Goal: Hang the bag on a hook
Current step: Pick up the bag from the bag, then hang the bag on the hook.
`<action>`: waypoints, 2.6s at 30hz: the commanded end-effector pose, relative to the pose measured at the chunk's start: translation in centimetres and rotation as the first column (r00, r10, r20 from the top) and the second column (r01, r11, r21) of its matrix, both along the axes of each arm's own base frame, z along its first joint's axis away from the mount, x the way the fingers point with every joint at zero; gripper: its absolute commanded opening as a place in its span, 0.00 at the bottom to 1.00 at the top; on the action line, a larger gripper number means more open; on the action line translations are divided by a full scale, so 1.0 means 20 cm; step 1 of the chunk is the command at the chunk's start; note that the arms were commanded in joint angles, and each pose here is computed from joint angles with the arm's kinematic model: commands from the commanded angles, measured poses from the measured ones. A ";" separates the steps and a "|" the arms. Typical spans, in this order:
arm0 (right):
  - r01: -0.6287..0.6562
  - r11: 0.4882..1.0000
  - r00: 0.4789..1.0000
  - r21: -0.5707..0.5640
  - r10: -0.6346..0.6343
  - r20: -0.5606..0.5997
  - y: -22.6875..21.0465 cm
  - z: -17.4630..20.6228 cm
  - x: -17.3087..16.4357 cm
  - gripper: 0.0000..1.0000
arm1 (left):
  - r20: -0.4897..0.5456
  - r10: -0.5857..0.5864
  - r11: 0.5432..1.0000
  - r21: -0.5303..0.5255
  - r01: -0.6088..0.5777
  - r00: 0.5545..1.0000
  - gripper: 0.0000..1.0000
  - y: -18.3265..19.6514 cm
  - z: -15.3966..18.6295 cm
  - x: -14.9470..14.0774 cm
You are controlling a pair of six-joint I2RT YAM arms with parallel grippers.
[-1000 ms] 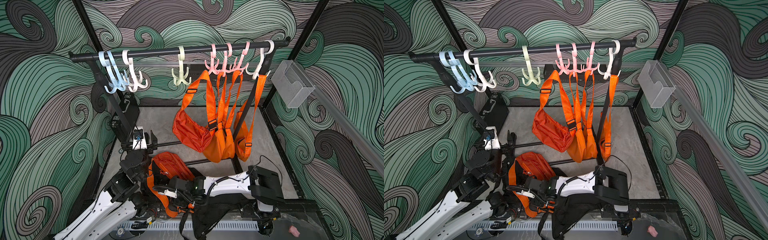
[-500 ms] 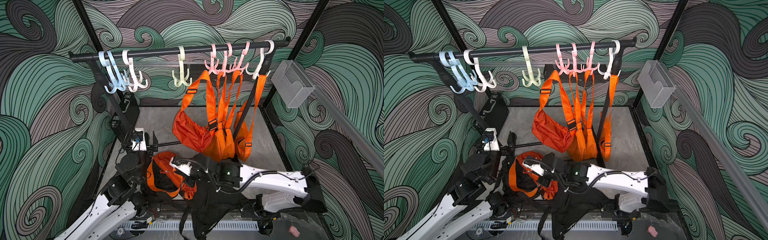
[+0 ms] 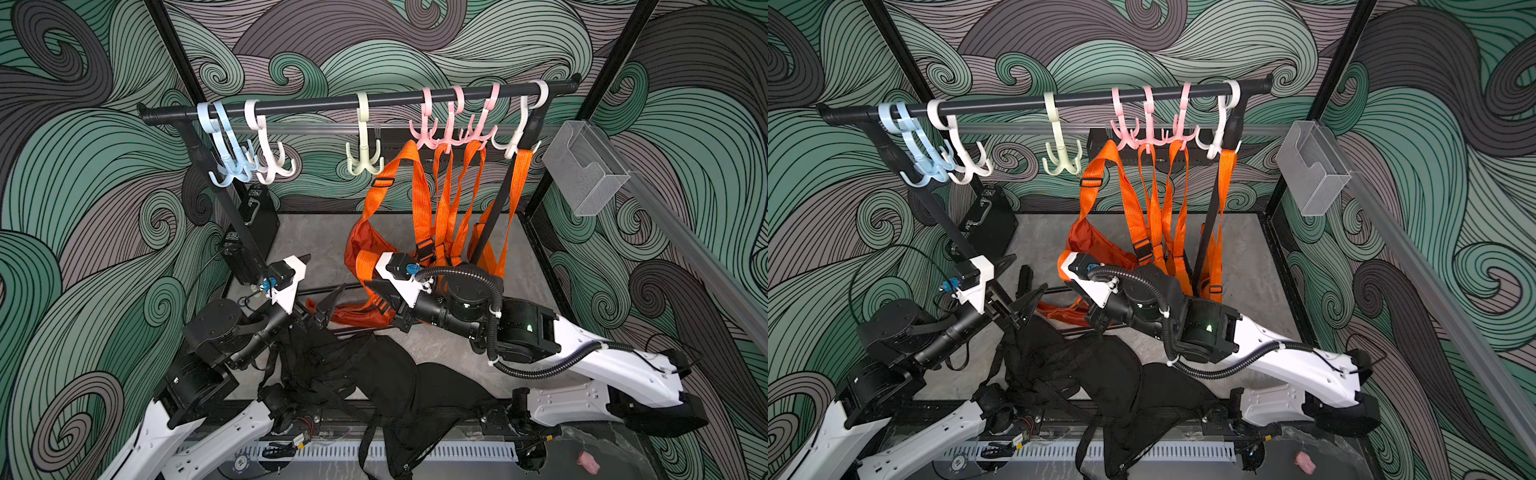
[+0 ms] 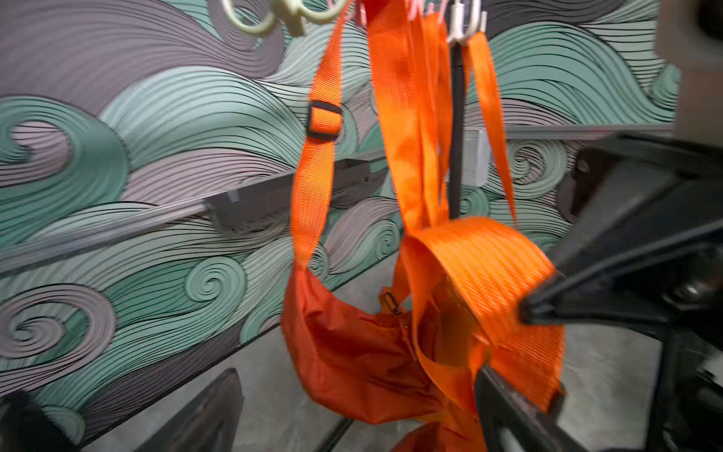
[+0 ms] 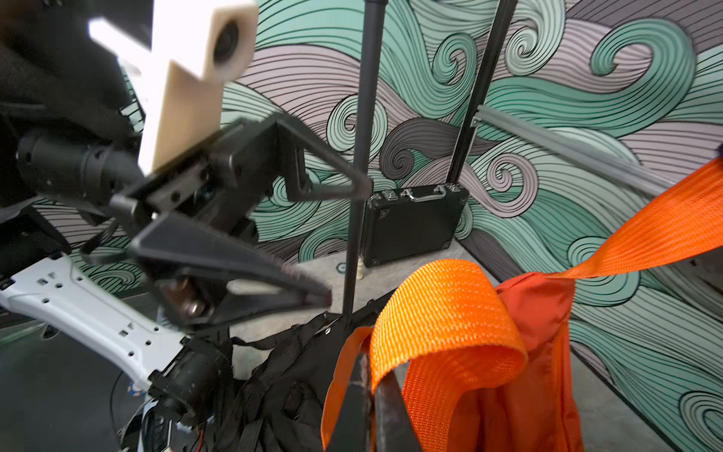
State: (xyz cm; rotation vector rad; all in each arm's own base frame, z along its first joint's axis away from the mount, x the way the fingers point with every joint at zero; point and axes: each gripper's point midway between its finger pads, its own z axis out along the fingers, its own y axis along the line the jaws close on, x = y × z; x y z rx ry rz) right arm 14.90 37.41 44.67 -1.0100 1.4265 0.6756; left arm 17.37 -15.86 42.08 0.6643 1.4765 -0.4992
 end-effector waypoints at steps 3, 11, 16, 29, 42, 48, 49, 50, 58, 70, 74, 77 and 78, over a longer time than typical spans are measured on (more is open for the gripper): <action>0.103 0.994 0.991 0.046 -0.106 0.077 -0.06 0.17 0.08 0.00 | -0.215 -0.236 0.969 0.017 0.245 0.948 0.92 -0.19 -0.25 -0.12; 0.089 0.993 0.992 0.084 -0.096 0.087 -0.08 0.28 0.06 0.00 | -0.364 -0.247 0.958 0.051 0.284 0.898 0.88 -0.28 -0.53 -0.09; 0.008 0.990 0.996 0.143 -0.020 0.081 -0.15 0.39 -0.03 0.00 | -0.298 -0.095 0.985 0.111 0.133 0.950 0.82 -0.20 -0.60 0.04; -0.032 0.979 0.998 0.204 0.022 0.054 -0.30 0.48 -0.11 0.00 | -0.300 -0.127 0.986 0.063 0.153 0.945 0.19 -0.24 -0.56 0.06; 0.125 0.992 0.992 0.018 -0.125 -0.001 -0.38 0.14 0.13 0.43 | -0.335 0.004 0.994 0.101 0.032 0.942 0.00 0.00 -0.07 -0.06; -0.096 0.995 0.995 -0.010 0.096 0.040 -0.25 0.13 -0.01 0.69 | -0.361 0.044 0.994 0.113 -0.003 0.931 0.00 0.00 0.08 -0.02; -0.123 0.992 0.992 -0.011 0.123 0.038 -0.22 0.12 -0.02 0.70 | -0.360 0.049 0.994 0.113 -0.009 0.931 0.00 0.00 0.10 -0.01; -0.155 0.988 0.987 -0.006 0.155 0.034 -0.18 0.11 -0.03 0.71 | -0.355 0.062 0.994 0.107 -0.025 0.933 0.00 0.01 0.13 0.00; -0.235 0.972 0.972 0.018 0.234 0.029 0.15 -0.04 -0.01 0.75 | -0.332 0.135 0.989 0.100 -0.107 0.934 0.00 0.07 0.26 0.04; -0.077 0.997 0.994 0.000 0.077 0.080 0.26 -0.15 0.16 0.33 | -0.330 0.145 0.988 0.094 -0.120 0.933 0.00 0.08 0.30 0.05; -0.041 0.997 0.994 0.070 0.034 0.102 0.12 -0.06 0.20 0.10 | -0.315 0.165 0.985 0.105 -0.139 0.935 0.00 0.09 0.30 0.06; -0.034 0.995 0.994 0.090 0.025 0.106 0.05 0.01 0.22 0.00 | -0.311 0.169 0.984 0.106 -0.143 0.935 0.00 0.09 0.31 0.07; -0.033 0.994 0.993 0.100 0.022 0.117 0.02 0.04 0.21 0.00 | -0.309 0.169 0.984 0.102 -0.143 0.936 0.00 0.08 0.32 0.07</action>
